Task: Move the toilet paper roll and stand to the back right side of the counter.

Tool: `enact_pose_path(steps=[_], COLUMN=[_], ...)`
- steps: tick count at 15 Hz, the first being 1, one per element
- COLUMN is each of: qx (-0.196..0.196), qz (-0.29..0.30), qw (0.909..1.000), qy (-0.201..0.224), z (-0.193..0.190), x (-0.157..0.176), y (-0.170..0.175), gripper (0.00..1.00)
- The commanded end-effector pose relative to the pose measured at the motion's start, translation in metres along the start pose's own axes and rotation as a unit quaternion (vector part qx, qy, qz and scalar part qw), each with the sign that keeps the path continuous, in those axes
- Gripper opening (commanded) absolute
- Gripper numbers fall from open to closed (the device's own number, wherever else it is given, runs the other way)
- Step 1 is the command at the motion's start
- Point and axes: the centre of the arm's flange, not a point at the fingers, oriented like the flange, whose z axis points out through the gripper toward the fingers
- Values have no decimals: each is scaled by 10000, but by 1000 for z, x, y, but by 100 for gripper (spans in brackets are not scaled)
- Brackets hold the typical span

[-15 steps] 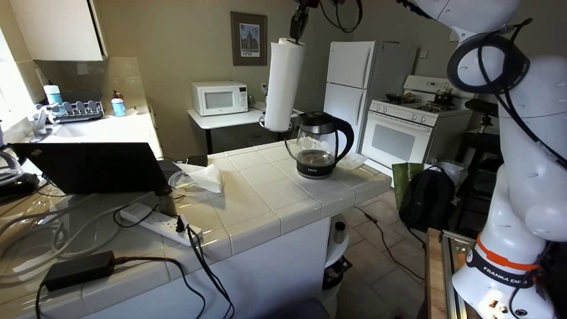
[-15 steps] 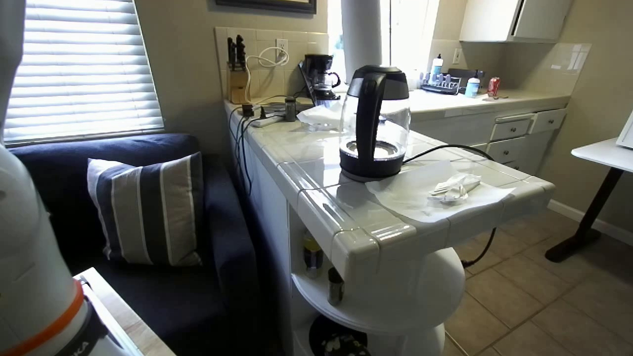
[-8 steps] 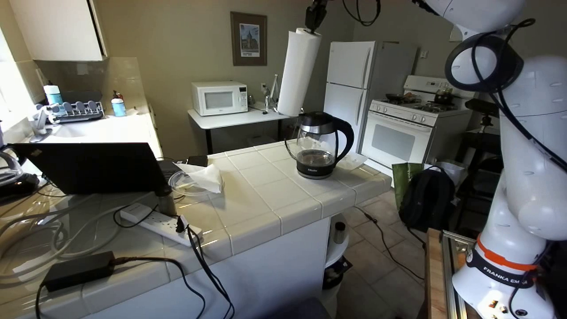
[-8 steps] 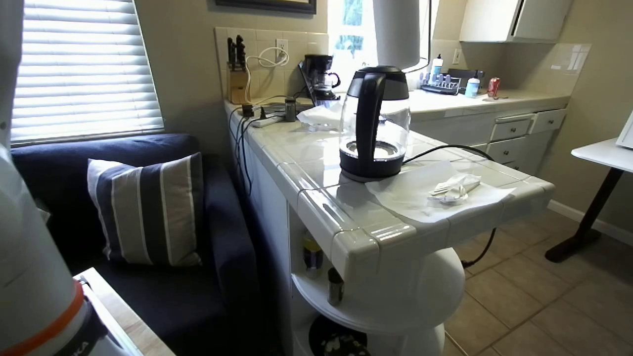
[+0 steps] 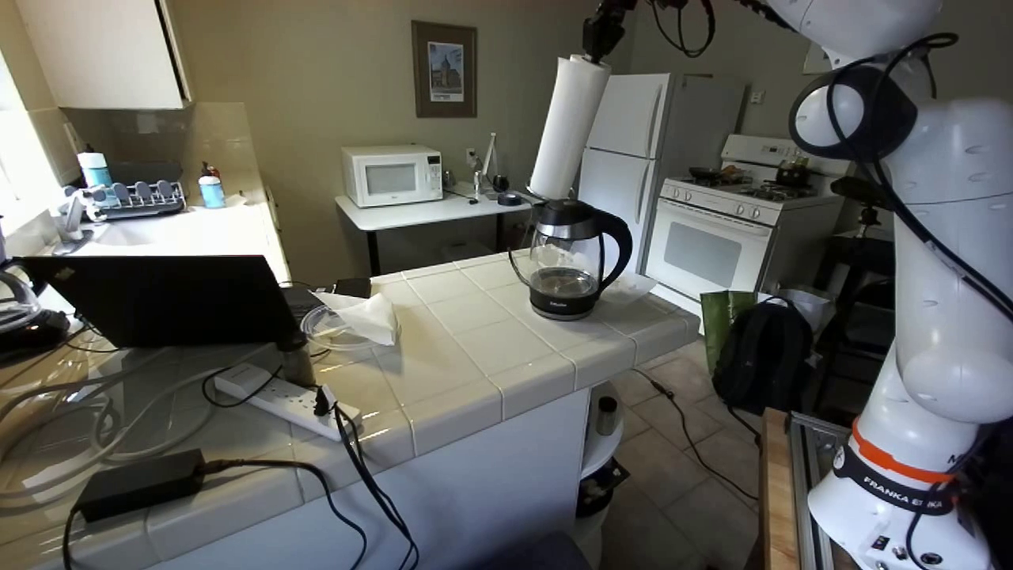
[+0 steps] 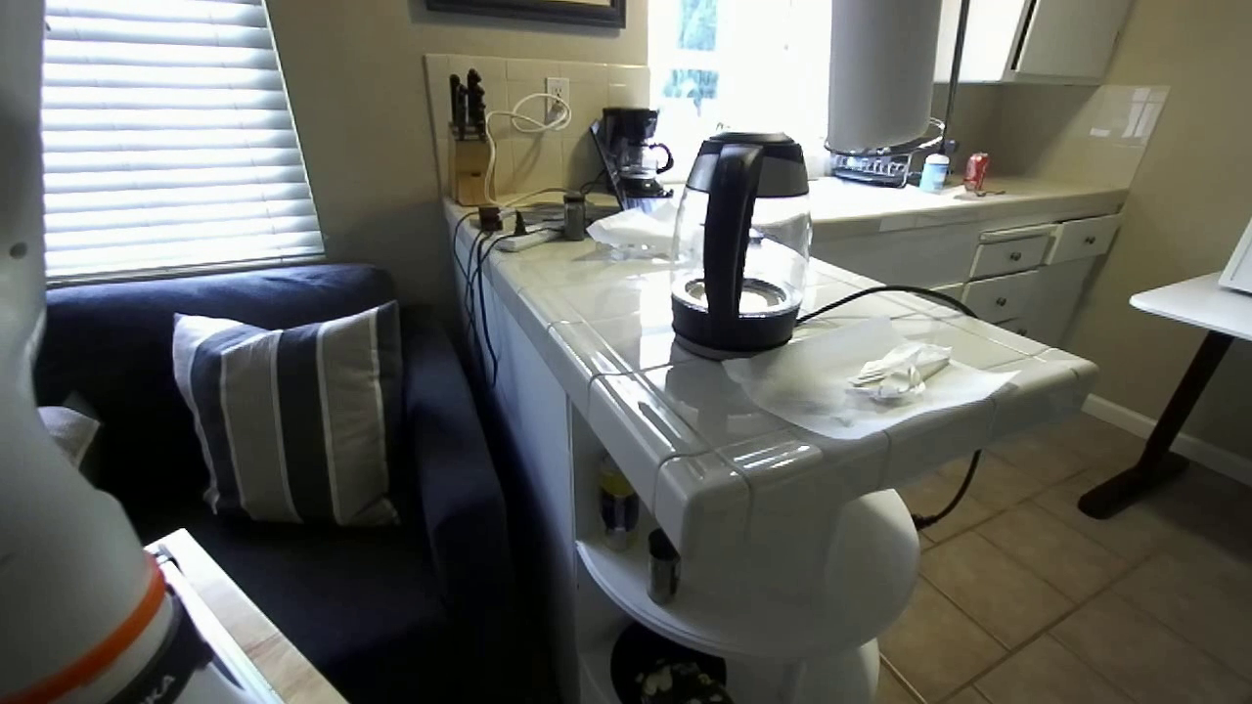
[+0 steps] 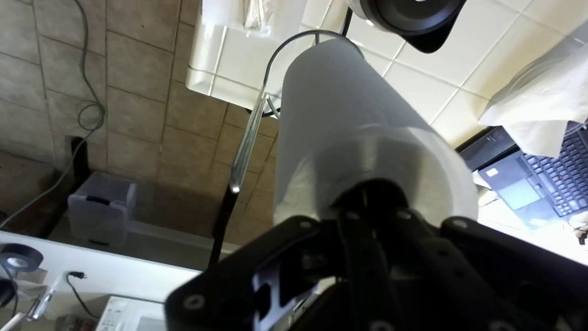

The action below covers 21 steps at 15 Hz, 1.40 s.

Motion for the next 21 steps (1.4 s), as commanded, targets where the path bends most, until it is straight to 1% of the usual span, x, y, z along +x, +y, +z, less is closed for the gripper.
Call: enact_pose_path(steps=[1, 6, 7, 8, 9, 10, 11, 14, 19, 21], qx=[-2, 18, 18, 85, 29, 34, -26, -4, -68, -131], qz=[40, -26, -26, 56, 134, 190, 382, 597, 1026, 1228], qw=[10000, 10000, 10000, 9999, 9997, 9993, 9983, 9957, 9902, 9872], qy=[-13, -44, -43, -103, -184, -311, -430, -709, -942, -1008], z=[1, 6, 6, 12, 18, 28, 39, 77, 134, 145], x=[-1, 2, 2, 11, 17, 26, 34, 51, 60, 60], y=[7, 0, 0, 5, 10, 18, 26, 46, 82, 94], gripper=[6, 6, 2, 2, 2, 2, 2, 2, 2, 2])
